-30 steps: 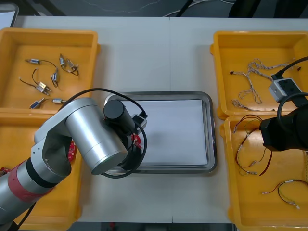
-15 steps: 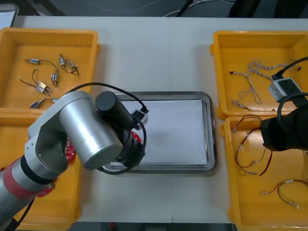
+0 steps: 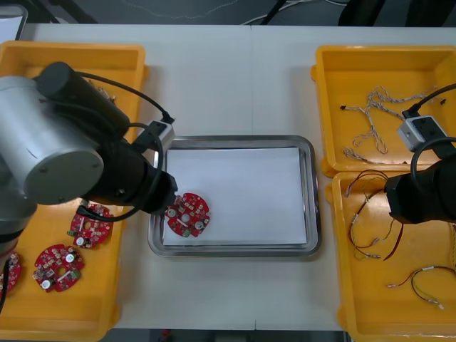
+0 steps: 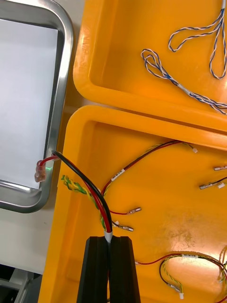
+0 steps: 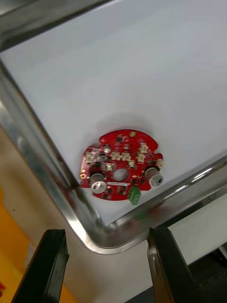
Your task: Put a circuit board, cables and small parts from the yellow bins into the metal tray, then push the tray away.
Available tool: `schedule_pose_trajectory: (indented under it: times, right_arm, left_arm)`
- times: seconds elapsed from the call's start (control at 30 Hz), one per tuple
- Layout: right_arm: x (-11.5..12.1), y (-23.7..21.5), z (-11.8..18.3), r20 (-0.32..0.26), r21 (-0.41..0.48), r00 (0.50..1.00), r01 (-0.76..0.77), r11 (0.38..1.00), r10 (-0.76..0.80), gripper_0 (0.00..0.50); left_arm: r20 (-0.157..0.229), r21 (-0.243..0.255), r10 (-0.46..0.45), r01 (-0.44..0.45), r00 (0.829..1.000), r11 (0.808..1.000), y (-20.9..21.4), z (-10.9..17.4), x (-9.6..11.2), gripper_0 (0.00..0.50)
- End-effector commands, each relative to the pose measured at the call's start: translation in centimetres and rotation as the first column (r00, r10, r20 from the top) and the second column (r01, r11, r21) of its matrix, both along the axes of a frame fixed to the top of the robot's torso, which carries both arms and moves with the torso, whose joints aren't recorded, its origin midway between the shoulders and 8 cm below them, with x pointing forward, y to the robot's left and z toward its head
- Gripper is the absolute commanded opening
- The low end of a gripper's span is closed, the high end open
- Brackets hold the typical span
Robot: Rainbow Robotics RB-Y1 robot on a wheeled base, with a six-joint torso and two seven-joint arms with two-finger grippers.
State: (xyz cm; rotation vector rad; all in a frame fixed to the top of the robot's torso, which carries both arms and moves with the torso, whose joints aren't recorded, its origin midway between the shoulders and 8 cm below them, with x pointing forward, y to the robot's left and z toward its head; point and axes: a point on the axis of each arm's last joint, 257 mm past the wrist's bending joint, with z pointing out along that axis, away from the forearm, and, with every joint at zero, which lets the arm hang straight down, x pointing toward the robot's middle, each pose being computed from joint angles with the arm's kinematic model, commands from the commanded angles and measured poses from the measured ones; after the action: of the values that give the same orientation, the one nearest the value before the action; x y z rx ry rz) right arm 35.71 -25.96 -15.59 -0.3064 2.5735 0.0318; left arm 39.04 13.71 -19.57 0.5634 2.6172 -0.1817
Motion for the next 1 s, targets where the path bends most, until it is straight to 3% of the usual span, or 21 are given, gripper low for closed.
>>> schedule_pose_trajectory:
  times: [0.03,0.53,0.7,1.0]
  right_arm:
    - [-0.1,-0.7,0.5,0.007,-0.088,0.998,-0.06,0.994,0.061,0.0]
    - [1.0,4.4,0.0,-0.056,-0.166,0.964,-0.265,0.95,0.259,0.0]
    - [1.7,7.3,-0.5,-0.065,-0.195,0.934,-0.357,0.913,0.351,0.0]
    - [2.3,11.9,-2.4,-0.092,-0.256,0.866,-0.497,0.829,0.491,0.0]
  left_arm:
    - [0.08,-0.012,0.11,-0.109,0.991,0.994,3.8,4.6,2.0,0.5]
    - [0.14,0.009,0.293,-0.297,0.946,0.955,14.1,8.7,5.0,0.5]
    - [0.139,0.033,0.309,-0.316,0.941,0.948,17.8,8.9,6.2,0.5]
    - [0.179,0.056,0.292,-0.306,0.94,0.95,21.2,9.4,8.3,0.5]
